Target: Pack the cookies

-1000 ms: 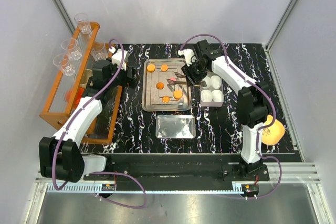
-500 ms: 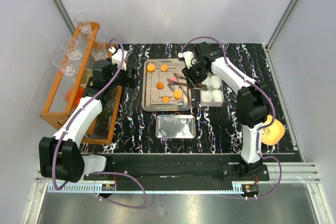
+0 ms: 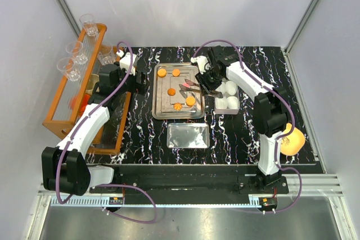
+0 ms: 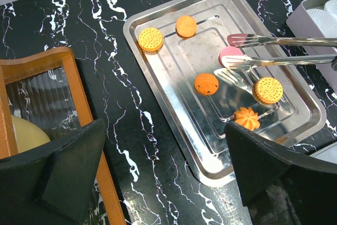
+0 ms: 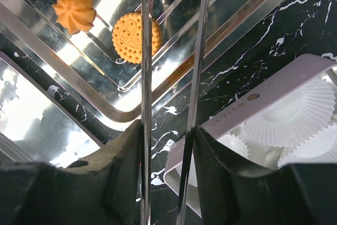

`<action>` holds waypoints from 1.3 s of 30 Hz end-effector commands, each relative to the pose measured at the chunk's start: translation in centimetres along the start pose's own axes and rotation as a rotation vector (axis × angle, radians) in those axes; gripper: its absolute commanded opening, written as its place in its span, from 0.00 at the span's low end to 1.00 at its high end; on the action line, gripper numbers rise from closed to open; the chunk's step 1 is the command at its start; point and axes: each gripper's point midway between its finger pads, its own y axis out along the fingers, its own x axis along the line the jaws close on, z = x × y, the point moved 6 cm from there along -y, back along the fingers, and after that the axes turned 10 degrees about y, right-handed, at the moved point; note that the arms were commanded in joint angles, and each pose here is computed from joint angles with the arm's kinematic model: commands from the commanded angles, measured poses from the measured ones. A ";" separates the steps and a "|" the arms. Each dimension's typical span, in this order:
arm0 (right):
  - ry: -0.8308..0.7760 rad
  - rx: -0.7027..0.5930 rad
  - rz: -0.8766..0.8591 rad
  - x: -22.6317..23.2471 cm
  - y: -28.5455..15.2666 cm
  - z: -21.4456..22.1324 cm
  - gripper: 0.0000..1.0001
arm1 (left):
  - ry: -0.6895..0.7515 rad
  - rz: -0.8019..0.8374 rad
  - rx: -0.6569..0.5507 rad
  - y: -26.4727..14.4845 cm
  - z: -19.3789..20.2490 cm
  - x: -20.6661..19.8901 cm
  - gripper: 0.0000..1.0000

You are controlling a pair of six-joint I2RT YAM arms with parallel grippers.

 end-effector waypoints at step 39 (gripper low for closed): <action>-0.029 -0.228 0.097 2.3 -9.8 -3.6 0.16 | 0.030 -0.026 -0.089 -0.8 -2.2 0.3 0.99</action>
